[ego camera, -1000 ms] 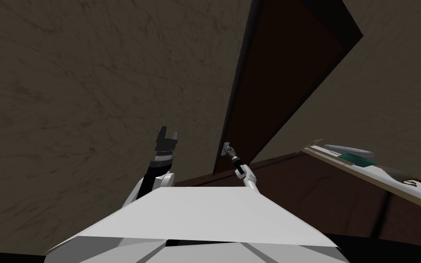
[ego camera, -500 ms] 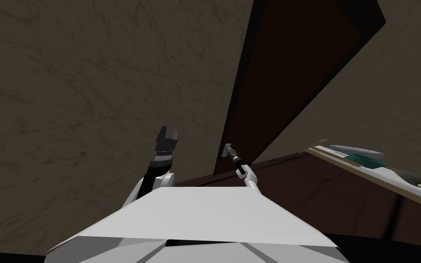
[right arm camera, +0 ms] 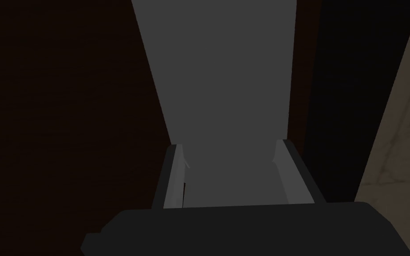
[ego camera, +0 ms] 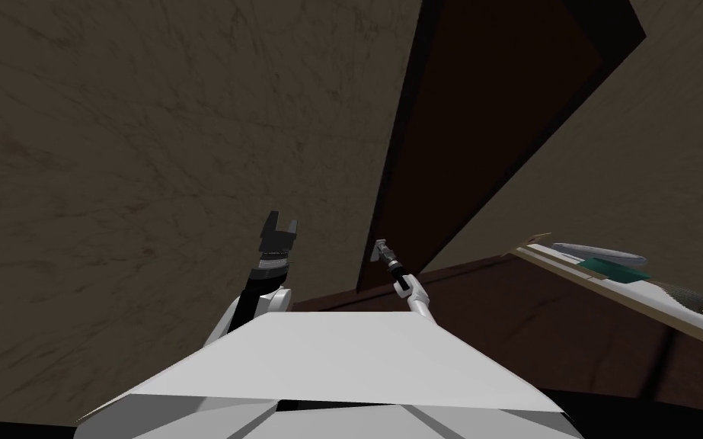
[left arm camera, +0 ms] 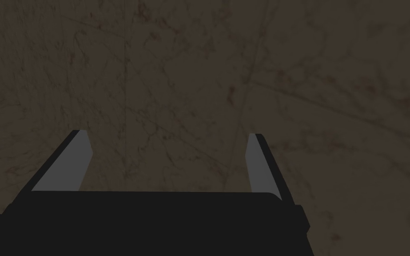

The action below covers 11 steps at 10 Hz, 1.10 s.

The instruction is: Pull the door open

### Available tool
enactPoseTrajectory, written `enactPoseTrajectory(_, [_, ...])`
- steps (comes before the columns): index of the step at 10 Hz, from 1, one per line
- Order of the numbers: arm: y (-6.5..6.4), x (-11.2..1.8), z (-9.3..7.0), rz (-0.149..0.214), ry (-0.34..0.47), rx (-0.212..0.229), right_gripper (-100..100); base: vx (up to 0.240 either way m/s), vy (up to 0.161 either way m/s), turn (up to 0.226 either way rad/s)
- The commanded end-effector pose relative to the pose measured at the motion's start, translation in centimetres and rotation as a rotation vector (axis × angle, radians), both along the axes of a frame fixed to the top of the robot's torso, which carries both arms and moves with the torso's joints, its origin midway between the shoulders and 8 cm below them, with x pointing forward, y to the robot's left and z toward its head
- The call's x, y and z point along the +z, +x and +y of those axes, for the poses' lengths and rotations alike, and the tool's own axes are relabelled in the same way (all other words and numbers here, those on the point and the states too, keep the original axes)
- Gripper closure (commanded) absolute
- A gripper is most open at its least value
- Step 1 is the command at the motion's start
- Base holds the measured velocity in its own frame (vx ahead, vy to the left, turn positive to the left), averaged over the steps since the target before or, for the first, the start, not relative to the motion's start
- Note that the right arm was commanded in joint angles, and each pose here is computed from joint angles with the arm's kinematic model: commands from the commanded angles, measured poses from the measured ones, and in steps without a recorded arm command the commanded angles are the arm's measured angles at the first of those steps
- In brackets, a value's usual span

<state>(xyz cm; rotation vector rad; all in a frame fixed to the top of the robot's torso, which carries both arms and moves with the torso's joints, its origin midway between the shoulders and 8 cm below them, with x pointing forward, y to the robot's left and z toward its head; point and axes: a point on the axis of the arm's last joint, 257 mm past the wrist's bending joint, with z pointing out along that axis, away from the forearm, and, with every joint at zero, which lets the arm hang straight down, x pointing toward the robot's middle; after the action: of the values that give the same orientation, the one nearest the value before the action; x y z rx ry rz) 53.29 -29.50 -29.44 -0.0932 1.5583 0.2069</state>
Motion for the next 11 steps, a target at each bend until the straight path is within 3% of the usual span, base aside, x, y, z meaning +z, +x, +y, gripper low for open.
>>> enactPoseTrajectory(1, [0.1,0.0,0.5,0.006,0.061,0.003,100,-0.095,-0.065,0.037])
enactPoseTrajectory(11, [1.2,1.3,2.6,0.033,0.51,0.009,100,-0.082,-0.061,0.046])
